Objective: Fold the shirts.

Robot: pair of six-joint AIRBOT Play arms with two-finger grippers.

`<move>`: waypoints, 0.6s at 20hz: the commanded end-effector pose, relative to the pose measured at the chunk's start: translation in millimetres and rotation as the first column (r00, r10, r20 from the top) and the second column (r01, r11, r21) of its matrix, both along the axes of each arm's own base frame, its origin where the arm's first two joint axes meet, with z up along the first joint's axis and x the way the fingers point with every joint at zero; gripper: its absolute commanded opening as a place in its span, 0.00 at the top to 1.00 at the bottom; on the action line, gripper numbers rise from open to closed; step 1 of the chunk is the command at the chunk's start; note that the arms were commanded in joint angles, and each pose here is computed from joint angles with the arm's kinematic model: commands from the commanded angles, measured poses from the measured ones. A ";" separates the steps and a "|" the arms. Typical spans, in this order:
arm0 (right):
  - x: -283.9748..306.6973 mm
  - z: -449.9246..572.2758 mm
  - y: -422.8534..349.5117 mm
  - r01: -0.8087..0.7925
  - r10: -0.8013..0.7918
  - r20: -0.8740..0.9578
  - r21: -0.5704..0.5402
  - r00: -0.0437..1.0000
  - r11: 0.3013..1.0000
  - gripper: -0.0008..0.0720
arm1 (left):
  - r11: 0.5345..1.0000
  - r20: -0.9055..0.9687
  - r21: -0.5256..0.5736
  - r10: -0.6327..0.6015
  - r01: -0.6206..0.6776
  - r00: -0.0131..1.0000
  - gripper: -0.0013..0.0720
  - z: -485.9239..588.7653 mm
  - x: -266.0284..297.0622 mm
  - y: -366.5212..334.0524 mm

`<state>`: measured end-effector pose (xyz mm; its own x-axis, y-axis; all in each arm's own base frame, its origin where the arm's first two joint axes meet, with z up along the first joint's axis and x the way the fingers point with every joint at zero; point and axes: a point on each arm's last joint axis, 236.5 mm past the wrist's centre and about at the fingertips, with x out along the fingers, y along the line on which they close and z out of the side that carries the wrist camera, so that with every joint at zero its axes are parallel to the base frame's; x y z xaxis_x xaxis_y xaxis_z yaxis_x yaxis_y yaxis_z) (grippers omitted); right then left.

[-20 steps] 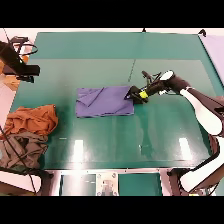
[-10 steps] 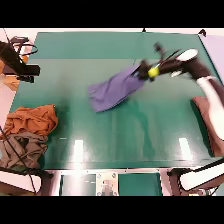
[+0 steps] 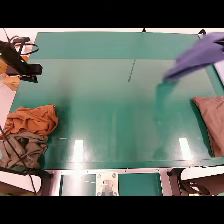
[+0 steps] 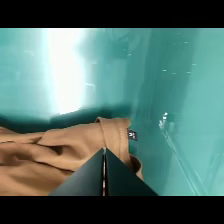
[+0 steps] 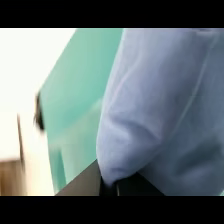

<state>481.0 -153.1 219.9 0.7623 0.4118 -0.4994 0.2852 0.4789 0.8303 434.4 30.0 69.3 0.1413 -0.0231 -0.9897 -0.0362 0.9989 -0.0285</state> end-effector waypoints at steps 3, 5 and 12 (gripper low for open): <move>-90.5 -22.2 -147.8 0.318 -0.327 -0.120 -0.089 0.937 0.944 0.97 | 0.998 0.003 -0.055 0.007 -0.007 1.000 0.94 1.0 0.8 -12.8; -121.1 -35.5 -170.2 0.336 -0.358 -0.173 -0.145 0.917 0.931 0.97 | 0.998 0.005 -0.069 0.004 -0.004 1.000 0.94 1.3 1.0 -16.1; -223.0 -84.7 -171.9 0.235 -0.391 -0.561 -0.332 0.729 0.914 0.97 | 0.994 0.007 -0.108 -0.005 0.006 1.000 0.94 2.4 1.3 -25.7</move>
